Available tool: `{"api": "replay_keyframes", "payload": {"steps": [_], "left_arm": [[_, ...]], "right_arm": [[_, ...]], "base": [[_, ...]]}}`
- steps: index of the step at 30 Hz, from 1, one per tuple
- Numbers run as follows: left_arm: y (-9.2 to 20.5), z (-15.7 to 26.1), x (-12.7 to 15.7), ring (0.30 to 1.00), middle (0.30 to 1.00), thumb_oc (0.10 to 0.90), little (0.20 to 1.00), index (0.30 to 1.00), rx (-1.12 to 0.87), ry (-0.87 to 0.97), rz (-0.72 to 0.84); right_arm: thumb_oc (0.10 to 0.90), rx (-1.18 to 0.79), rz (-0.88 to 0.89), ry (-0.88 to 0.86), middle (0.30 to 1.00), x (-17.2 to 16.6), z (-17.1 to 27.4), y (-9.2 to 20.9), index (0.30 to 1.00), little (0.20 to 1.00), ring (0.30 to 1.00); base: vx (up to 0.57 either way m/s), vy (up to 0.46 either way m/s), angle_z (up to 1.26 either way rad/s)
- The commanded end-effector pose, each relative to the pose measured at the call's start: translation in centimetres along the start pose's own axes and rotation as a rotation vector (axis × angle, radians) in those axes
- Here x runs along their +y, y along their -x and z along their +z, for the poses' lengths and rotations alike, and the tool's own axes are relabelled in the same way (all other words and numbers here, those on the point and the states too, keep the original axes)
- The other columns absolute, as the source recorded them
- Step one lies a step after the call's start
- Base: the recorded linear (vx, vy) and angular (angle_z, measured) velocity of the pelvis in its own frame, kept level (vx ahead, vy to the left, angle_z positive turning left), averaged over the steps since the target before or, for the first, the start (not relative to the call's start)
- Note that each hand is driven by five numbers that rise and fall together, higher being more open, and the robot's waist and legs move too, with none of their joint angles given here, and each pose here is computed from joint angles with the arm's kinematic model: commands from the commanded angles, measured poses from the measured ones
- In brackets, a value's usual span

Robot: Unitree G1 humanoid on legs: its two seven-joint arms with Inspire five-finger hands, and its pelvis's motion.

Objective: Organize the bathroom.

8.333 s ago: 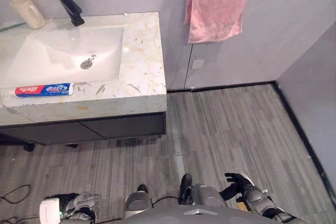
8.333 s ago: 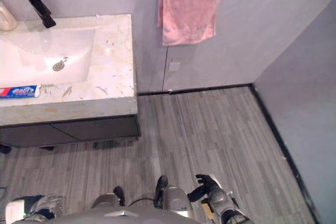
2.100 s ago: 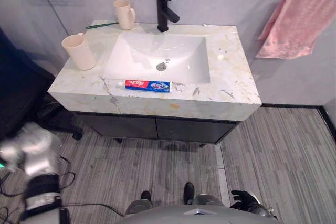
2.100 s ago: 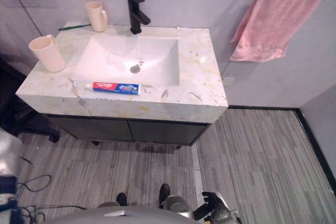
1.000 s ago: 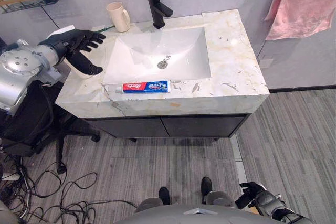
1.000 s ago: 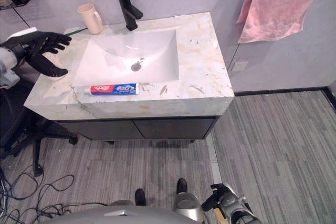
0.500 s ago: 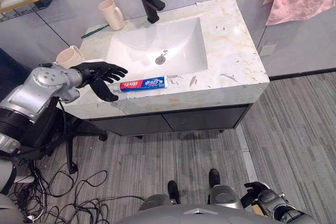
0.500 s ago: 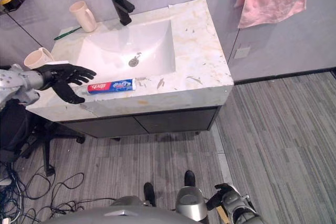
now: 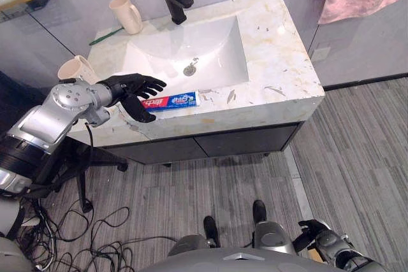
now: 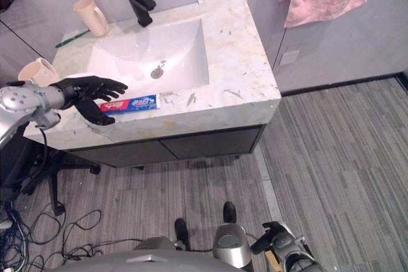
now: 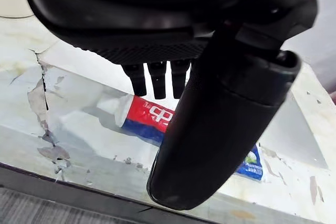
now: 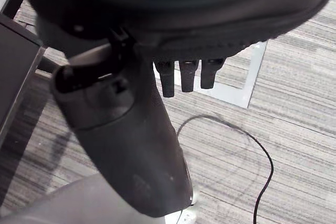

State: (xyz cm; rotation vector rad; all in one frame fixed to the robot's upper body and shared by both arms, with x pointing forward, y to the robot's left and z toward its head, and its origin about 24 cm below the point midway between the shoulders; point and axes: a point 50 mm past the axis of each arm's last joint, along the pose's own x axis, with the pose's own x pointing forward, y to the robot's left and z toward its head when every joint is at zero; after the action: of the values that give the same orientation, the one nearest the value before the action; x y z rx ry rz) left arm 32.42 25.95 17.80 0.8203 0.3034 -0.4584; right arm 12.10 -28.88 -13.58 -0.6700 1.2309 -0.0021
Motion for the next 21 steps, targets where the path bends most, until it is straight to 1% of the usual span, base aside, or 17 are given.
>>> {"api": "replay_keyframes", "payload": {"steps": [1, 15, 16, 17, 18, 19, 20, 21], "left_arm": [[3.3, 1.5, 6.0, 0.900, 0.900, 0.800, 0.900, 0.900, 0.005, -0.085, 0.267], [3.1, 1.3, 5.9, 0.900, 0.900, 0.800, 0.900, 0.900, -0.011, -0.065, 0.264], [3.0, 1.2, 5.8, 0.853, 0.853, 0.769, 0.853, 0.853, -0.007, -0.063, 0.255], [2.9, 1.1, 5.7, 0.752, 0.752, 0.701, 0.752, 0.752, -0.002, -0.063, 0.250], [2.8, 1.1, 5.6, 0.592, 0.592, 0.595, 0.592, 0.592, -0.002, -0.061, 0.242], [2.7, 1.1, 5.5, 0.356, 0.356, 0.438, 0.356, 0.356, -0.005, -0.054, 0.235], [2.6, 1.1, 5.4, 0.300, 0.300, 0.400, 0.300, 0.300, -0.005, -0.053, 0.234], [2.5, 1.1, 5.2, 0.300, 0.300, 0.400, 0.300, 0.300, -0.007, -0.048, 0.230]], "right_arm": [[0.800, 0.006, -0.049, 0.012, 0.900, -1.4, -0.9, 0.1, 0.900, 0.900, 0.900], [0.800, -0.013, -0.077, 0.000, 0.900, -2.4, -0.6, 0.1, 0.900, 0.900, 0.900], [0.800, -0.018, -0.080, -0.001, 0.900, -2.6, -0.4, 0.1, 0.900, 0.900, 0.900], [0.800, -0.020, -0.081, 0.002, 0.900, -2.7, -0.3, 0.1, 0.900, 0.900, 0.900], [0.800, -0.021, -0.082, 0.003, 0.900, -2.8, -0.2, 0.1, 0.900, 0.900, 0.900], [0.800, -0.024, -0.081, 0.003, 0.900, -2.9, -0.2, 0.1, 0.900, 0.900, 0.900], [0.800, -0.024, -0.081, 0.003, 0.900, -2.9, -0.1, 0.1, 0.900, 0.900, 0.900], [0.800, -0.026, -0.082, 0.004, 0.900, -3.0, -0.1, 0.1, 0.900, 0.900, 0.900]], "base": [[0.00, 0.000, 0.00], [0.00, 0.000, 0.00], [0.00, 0.000, 0.00], [0.00, 0.000, 0.00], [0.00, 0.000, 0.00], [0.00, 0.000, 0.00], [0.00, 0.000, 0.00], [0.00, 0.000, 0.00]]}}
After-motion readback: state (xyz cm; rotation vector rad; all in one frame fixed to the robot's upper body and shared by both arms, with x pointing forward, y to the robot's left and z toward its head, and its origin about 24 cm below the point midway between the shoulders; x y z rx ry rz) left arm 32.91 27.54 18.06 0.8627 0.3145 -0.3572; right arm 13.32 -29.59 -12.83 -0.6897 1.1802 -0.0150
